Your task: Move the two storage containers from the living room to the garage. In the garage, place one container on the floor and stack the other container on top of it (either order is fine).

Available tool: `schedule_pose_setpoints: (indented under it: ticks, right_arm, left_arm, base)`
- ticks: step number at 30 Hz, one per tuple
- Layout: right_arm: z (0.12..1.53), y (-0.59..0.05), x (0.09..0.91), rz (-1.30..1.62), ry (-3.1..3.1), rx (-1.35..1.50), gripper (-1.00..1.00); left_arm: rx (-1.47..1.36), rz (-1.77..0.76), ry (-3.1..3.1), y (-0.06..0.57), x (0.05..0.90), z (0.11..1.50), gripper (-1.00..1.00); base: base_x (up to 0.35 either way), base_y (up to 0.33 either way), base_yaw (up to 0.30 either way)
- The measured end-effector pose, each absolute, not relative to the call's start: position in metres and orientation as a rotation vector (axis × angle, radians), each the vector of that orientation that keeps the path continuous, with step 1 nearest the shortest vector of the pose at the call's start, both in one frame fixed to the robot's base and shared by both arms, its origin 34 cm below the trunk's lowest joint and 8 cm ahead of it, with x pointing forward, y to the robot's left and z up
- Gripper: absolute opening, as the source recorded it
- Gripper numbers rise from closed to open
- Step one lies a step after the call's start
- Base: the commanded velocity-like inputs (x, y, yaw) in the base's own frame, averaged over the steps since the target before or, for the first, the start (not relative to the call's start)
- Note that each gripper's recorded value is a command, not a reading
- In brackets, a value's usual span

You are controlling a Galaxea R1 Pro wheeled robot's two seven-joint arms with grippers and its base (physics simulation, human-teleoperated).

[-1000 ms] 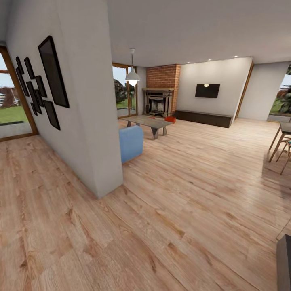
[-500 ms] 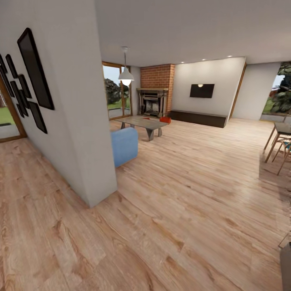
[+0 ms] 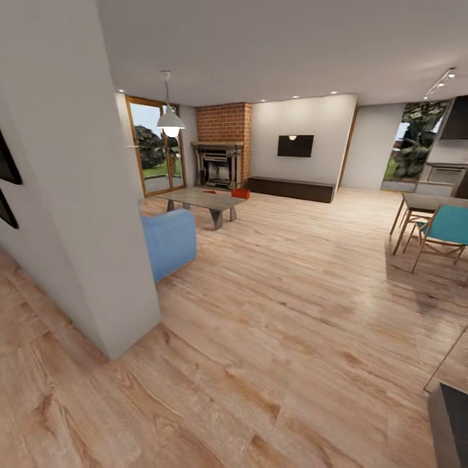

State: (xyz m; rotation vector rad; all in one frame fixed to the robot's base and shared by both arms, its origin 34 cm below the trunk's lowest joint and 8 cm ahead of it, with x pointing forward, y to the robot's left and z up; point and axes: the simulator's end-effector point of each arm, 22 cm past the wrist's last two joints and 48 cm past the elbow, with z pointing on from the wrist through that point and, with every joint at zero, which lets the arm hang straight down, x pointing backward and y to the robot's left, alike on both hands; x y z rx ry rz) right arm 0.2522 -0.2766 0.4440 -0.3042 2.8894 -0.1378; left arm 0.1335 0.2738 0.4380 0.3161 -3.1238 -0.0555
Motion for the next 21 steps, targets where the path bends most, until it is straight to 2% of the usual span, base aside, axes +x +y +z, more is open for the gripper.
schedule_pose_setpoints:
  ticks: [8,21]
  right_arm:
    - [0.4439,-0.2767,0.2518,-0.138,2.891,-0.305,1.0]
    - [0.4441,-0.2778,0.2522,-0.14,2.89,-0.304,1.0]
  left_arm:
    - [0.316,-0.057,-3.124,0.274,0.1333,0.438,1.0]
    - [0.316,-0.056,-3.124,0.2739,0.1336,0.438,1.0]
  base:
    - [0.321,0.0,-0.089]
    - [0.321,0.0,-0.24]
